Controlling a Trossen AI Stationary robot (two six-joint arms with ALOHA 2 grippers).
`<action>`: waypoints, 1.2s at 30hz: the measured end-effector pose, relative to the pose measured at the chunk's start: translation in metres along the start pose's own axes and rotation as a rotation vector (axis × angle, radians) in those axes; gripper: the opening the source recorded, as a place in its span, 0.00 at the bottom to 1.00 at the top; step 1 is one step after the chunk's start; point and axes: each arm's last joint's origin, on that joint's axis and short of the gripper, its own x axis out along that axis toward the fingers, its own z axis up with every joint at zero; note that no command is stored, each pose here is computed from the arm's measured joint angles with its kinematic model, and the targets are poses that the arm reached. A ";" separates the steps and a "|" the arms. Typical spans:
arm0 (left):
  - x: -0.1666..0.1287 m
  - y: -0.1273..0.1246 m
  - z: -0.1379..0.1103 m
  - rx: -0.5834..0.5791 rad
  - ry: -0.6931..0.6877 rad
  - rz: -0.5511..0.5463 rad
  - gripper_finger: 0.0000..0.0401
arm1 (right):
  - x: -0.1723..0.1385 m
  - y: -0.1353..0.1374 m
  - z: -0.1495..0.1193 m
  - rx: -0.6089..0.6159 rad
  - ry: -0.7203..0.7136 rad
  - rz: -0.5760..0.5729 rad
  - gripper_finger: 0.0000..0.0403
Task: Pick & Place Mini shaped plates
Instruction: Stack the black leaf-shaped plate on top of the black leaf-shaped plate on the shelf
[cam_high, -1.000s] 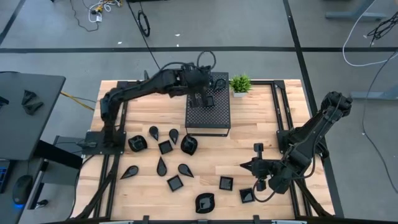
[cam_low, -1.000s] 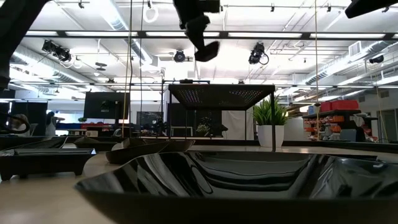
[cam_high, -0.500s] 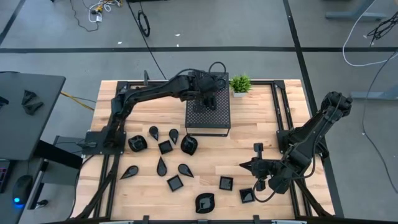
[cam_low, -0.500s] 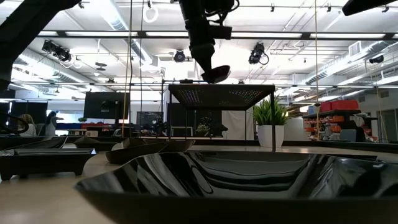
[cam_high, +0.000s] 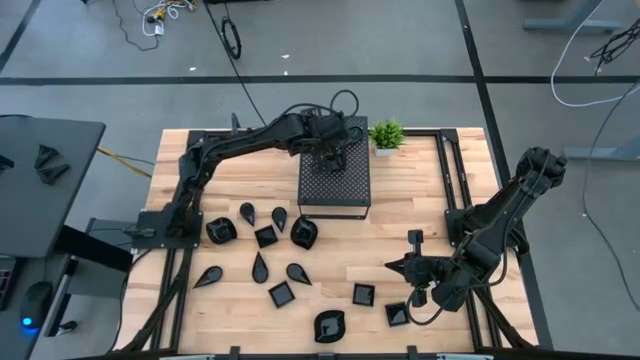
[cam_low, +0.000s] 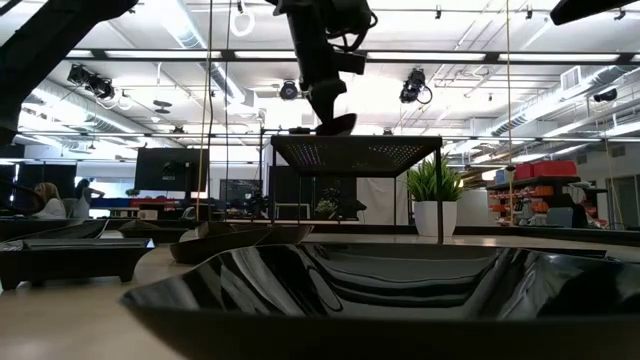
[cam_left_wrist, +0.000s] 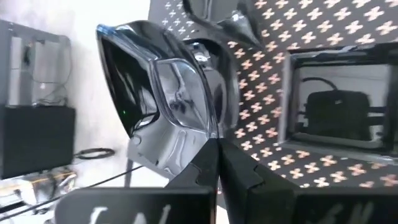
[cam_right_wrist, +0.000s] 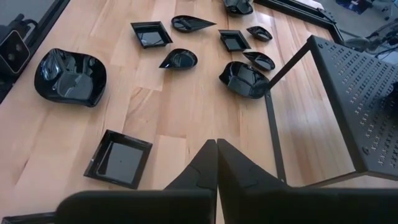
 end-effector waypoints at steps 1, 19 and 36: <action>0.000 0.000 0.000 -0.011 -0.002 -0.010 0.03 | 0.000 0.000 0.000 -0.003 0.000 0.000 0.01; 0.005 0.000 -0.002 -0.038 0.006 -0.076 0.06 | 0.000 0.000 0.000 -0.002 -0.001 0.000 0.01; 0.010 -0.003 0.000 -0.046 0.004 -0.072 0.07 | 0.000 0.000 0.000 -0.001 -0.002 0.001 0.01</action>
